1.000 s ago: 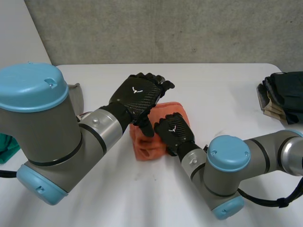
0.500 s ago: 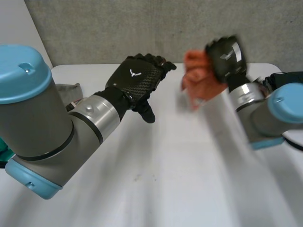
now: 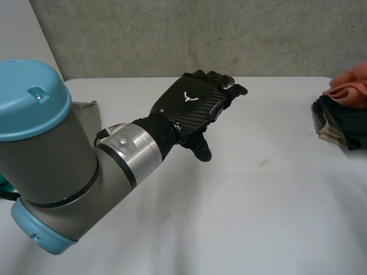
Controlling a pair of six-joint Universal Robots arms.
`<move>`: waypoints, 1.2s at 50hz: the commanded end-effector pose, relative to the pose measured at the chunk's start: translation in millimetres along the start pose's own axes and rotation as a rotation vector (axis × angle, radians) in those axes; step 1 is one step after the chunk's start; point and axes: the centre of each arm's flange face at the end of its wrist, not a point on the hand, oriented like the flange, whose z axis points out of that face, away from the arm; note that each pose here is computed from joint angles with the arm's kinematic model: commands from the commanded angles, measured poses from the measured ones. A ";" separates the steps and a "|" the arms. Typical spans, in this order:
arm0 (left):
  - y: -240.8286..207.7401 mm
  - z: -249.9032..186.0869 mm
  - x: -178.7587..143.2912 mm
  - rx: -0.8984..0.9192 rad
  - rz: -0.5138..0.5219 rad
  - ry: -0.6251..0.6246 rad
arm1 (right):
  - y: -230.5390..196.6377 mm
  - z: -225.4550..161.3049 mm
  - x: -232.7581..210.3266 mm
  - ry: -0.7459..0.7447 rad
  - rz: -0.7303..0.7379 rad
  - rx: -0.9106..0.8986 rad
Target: Fold the laundry.
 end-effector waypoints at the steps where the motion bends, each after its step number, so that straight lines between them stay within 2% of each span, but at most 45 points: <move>1: -0.5 0.3 0.8 0.001 0.000 0.002 | 42.2 -42.3 9.7 -0.005 0.008 -0.106; 9: -0.6 0.2 1.3 0.001 0.002 0.002 | 37.4 -50.7 15.6 -0.015 -0.018 -0.130; 16: -1.5 0.5 1.0 0.004 0.004 0.001 | -17.3 -39.3 25.1 0.016 -0.008 -0.144; 20: -3.3 -0.2 1.2 0.008 0.006 0.000 | -37.4 -38.6 30.8 0.067 0.038 -0.214; 24: -2.9 -0.8 2.0 0.006 0.002 0.001 | -54.1 -44.8 42.8 0.184 0.072 -0.345; 27: -5.3 -2.5 2.3 0.010 0.003 -0.002 | -58.3 -56.3 60.1 0.306 0.008 -0.486; 31: -14.3 -6.6 -1.4 0.031 0.010 -0.018 | -73.5 -68.9 92.8 0.489 -0.210 -0.660; 33: -19.3 -9.0 -6.2 0.043 0.015 -0.049 | -93.8 -64.9 109.5 0.582 -0.348 -0.668; 35: -24.7 -11.0 -12.0 0.052 0.019 -0.092 | -102.1 -59.6 112.3 0.610 -0.402 -0.644; 36: -30.0 -12.0 -22.1 0.064 0.026 -0.155 | -114.5 -47.8 106.9 0.610 -0.415 -0.573; 39: -35.3 -14.1 -44.7 0.075 0.039 -0.286 | -136.7 -26.1 82.1 0.569 -0.382 -0.437; 40: -39.5 -16.5 -63.6 0.090 0.052 -0.396 | -158.2 -15.1 67.4 0.546 -0.346 -0.341; 42: -42.8 -19.5 -84.9 0.102 0.068 -0.514 | -182.0 -7.9 50.4 0.507 -0.298 -0.250; 43: -42.7 -21.2 -96.4 0.103 0.078 -0.573 | -204.2 -4.4 31.3 0.453 -0.244 -0.170; 44: -39.7 -25.1 -118.2 0.095 0.108 -0.683 | -214.4 -3.5 19.6 0.415 -0.210 -0.136; 46: -34.2 -29.9 -140.6 0.072 0.143 -0.777 | -231.2 -3.0 -8.4 0.313 -0.139 -0.080; 48: -25.6 -35.5 -170.2 0.030 0.213 -0.865 | -248.8 -7.0 -57.1 0.126 -0.025 -0.033; 50: -13.3 -37.6 -187.8 -0.023 0.259 -0.905 | -257.3 -13.3 -91.8 -0.003 0.043 -0.020; 51: -7.1 -39.3 -195.7 -0.051 0.281 -0.920 | -265.3 -22.1 -126.6 -0.126 0.098 -0.011; 55: 38.3 -50.3 -241.4 -0.239 0.367 -0.998 | -274.5 -53.9 -194.0 -0.351 0.185 -0.058; 56: 62.6 -56.4 -261.3 -0.320 0.383 -1.017 | -275.6 -59.8 -202.3 -0.377 0.191 -0.075; 60: 120.0 -66.7 -293.2 -0.470 0.386 -0.994 | -257.3 -88.6 -235.1 -0.499 0.181 -0.236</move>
